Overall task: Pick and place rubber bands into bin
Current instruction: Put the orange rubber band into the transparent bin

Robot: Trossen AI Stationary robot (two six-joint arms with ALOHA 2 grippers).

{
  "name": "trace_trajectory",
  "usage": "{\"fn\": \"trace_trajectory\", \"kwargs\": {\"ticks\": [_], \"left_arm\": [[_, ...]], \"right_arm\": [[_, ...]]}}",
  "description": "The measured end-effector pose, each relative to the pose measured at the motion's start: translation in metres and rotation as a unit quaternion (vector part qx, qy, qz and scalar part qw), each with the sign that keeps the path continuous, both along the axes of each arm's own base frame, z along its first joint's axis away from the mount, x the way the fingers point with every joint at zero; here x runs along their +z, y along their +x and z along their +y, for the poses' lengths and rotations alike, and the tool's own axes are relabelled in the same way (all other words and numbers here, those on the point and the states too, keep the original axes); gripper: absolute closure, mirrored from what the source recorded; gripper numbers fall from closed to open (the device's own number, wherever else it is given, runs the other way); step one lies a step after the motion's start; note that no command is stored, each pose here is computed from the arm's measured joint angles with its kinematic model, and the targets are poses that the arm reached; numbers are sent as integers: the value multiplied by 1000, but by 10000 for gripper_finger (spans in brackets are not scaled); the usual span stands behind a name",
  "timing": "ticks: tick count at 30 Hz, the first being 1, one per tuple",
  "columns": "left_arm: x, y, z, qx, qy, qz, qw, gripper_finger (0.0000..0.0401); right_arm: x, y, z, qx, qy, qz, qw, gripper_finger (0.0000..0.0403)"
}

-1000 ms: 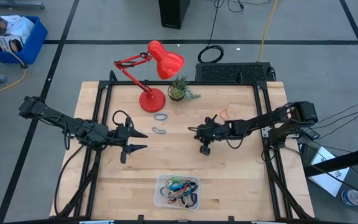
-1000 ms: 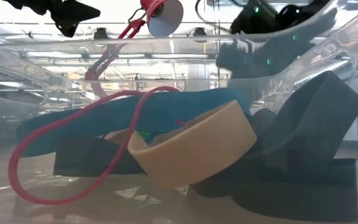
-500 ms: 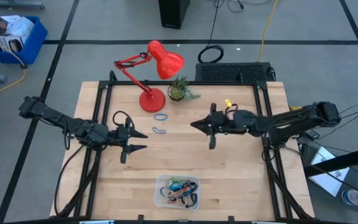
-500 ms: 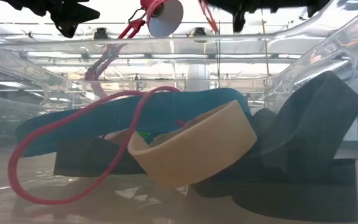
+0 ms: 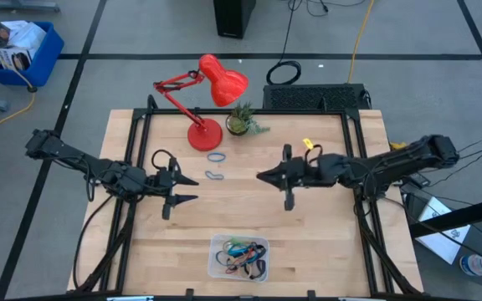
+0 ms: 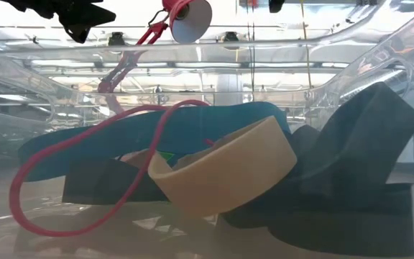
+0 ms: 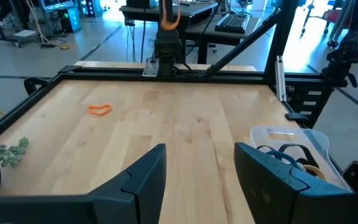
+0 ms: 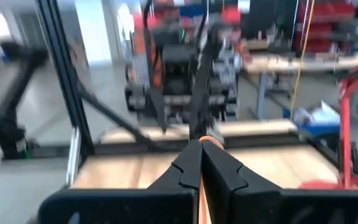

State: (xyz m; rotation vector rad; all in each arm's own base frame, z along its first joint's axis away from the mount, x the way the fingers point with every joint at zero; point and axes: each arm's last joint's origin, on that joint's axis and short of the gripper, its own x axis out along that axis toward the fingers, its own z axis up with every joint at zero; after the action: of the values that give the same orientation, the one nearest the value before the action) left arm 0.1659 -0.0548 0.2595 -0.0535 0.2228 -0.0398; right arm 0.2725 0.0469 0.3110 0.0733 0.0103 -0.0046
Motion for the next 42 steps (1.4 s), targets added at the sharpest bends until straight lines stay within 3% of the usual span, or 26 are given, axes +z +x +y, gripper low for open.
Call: {"fn": "trace_trajectory", "kwargs": {"ticks": [8, 13, 22, 29, 42], "left_arm": [[0, 0, 0, 1, -3, 0, 1000, 205], [0, 0, 0, 1, -3, -1, 1000, 205], [0, 0, 0, 1, -3, 0, 1000, 205], [0, 0, 0, 1, -4, 0, 1000, 205], [0, 0, 0, 12, -55, 2, 998, 205]], "right_arm": [[32, 40, 42, 34, -41, 120, 991, 403], [24, 61, 72, 67, -66, 192, 977, 403], [-32, 77, 127, 114, -41, 273, 954, 403], [-88, 87, 157, 114, -22, 338, 934, 403], [-146, 88, 178, 101, -8, 403, 910, 403]]}}
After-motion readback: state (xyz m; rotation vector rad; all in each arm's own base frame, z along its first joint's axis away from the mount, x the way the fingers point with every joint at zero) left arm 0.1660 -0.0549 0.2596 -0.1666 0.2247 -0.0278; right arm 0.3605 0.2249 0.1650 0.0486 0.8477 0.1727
